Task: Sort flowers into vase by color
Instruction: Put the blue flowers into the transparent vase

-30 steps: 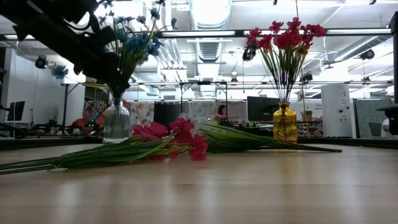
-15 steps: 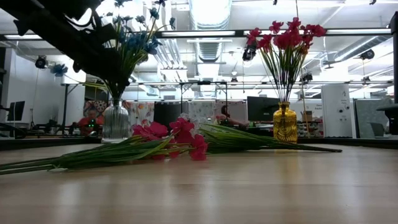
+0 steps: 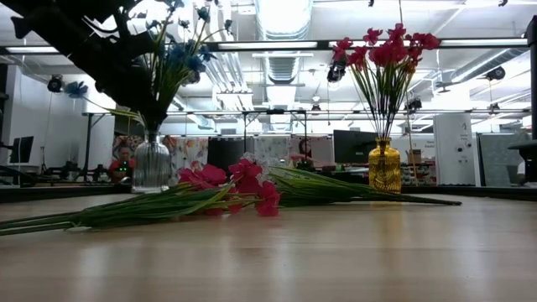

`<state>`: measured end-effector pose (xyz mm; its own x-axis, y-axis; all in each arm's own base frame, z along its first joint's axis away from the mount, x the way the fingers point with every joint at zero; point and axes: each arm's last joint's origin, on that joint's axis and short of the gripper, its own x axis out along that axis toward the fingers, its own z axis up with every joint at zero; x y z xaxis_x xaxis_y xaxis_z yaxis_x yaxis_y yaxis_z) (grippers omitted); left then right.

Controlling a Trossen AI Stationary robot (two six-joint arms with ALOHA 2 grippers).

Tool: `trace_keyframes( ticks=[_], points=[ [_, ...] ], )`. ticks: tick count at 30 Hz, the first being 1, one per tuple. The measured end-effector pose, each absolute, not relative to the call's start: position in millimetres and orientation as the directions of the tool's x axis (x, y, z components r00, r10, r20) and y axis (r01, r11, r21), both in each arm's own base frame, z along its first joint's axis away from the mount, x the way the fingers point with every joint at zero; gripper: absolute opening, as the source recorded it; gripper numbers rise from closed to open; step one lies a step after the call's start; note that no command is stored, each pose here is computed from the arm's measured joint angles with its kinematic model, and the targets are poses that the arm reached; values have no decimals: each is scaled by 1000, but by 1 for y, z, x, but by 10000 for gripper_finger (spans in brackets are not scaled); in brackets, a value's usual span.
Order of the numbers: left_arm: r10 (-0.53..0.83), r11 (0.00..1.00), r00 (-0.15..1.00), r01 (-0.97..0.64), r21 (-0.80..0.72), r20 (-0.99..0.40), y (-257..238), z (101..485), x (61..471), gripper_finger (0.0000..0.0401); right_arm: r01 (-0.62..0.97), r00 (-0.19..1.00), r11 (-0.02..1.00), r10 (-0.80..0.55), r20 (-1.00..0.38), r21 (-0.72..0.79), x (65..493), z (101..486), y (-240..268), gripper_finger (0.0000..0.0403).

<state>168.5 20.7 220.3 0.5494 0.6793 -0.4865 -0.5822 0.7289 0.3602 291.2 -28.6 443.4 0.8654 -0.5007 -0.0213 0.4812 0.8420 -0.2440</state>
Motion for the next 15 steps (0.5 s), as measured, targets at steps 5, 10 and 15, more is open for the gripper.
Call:
trace_keyframes(
  ticks=[5, 10, 15],
  points=[
    [680, 731, 548, -563, 386, -487, 21, 221, 168, 235, 481, 865, 842, -501, -21, -244, 291, 443, -29, 224],
    [684, 728, 545, -550, 408, -485, 21, 221, 167, 258, 481, 865, 842, -501, -21, -244, 291, 443, -29, 224],
    [685, 727, 551, -559, 398, -477, 21, 223, 165, 260, 481, 865, 842, -501, -21, -244, 291, 443, -29, 224]
  ],
)
